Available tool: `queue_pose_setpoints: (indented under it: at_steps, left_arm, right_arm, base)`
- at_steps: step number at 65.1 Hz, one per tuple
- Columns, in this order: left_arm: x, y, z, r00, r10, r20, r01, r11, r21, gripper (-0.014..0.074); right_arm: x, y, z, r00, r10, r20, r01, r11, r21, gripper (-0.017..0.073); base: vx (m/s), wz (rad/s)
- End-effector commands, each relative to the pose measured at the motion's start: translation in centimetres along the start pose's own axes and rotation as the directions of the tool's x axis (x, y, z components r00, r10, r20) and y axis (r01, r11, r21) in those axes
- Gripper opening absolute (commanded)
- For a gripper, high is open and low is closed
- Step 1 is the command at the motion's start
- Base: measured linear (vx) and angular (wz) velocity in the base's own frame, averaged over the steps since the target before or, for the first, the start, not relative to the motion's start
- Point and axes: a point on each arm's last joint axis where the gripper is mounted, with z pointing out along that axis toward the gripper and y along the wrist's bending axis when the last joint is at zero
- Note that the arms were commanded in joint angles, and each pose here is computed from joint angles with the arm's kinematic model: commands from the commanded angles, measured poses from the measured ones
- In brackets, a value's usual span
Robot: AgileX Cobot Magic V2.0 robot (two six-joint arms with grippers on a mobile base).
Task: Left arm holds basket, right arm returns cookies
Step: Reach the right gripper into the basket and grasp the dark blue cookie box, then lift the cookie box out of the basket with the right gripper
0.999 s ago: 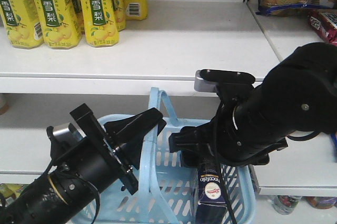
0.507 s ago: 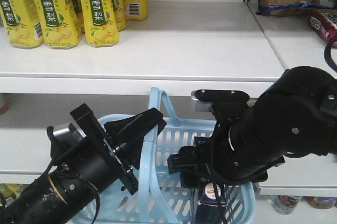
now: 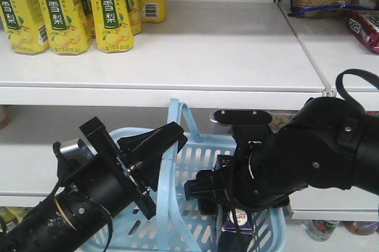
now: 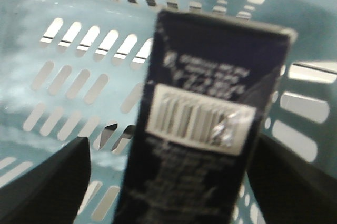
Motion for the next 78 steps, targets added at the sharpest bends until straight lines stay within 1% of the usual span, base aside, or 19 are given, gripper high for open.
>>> queue_pose_setpoints:
  at_steps: [1, 9, 17, 21, 35, 46, 54, 78]
  left_arm:
    - [0.5, -4.2, -0.3, 0.999, -0.014, -0.037, 0.026, 0.940, 0.341, -0.0003]
    - [0.5, -4.2, -0.3, 0.999, -0.014, -0.037, 0.026, 0.940, 0.341, -0.0003]
    - [0.5, -4.2, -0.3, 0.999, -0.014, -0.037, 0.026, 0.940, 0.341, -0.0003]
    - [0.5, -4.2, -0.3, 0.999, -0.014, -0.037, 0.026, 0.940, 0.341, -0.0003]
    - [0.5, -4.2, -0.3, 0.999, -0.014, -0.037, 0.026, 0.940, 0.341, -0.0003]
    - [0.5, -4.2, -0.3, 0.999, -0.014, -0.037, 0.026, 0.940, 0.341, -0.0003]
    - [0.5, -4.2, -0.3, 0.999, -0.014, -0.037, 0.026, 0.940, 0.341, -0.0003]
    - [0.5, -4.2, -0.3, 0.999, -0.014, -0.037, 0.026, 0.940, 0.341, -0.0003]
  right_arm:
    - [-1.0, 0.2, -1.1, 0.995, -0.031, 0.093, 0.033, 0.999, -0.023, 0.0564]
    - [-1.1, 0.2, -1.0, 0.994, -0.035, 0.106, 0.038, 0.999, -0.025, 0.0520]
    - [-1.2, 0.2, -1.1, 0.993, -0.041, 0.114, 0.044, 0.999, -0.021, 0.0410]
    - [-1.2, 0.2, -1.1, 0.992, -0.047, 0.117, 0.049, 0.999, -0.015, 0.0333]
    - [-1.3, 0.1, -1.1, 0.991, -0.056, 0.121, 0.058, 0.998, -0.011, -0.0018]
    - [-1.3, 0.1, -1.2, 0.991, -0.059, 0.123, 0.061, 0.998, -0.012, -0.0010]
    - [-1.2, 0.1, -2.2, 0.987, -0.056, 0.151, 0.061, 0.998, -0.029, -0.0010]
    - [-0.2, -0.6, -7.3, 0.959, -0.025, 0.281, 0.059, 0.991, -0.116, -0.0007]
  base:
    - [0.00, 0.00]
    - [0.00, 0.00]
    - [0.00, 0.00]
    - [0.00, 0.00]
    - [0.00, 0.00]
    - [0.00, 0.00]
    - [0.00, 0.00]
    - [0.00, 0.00]
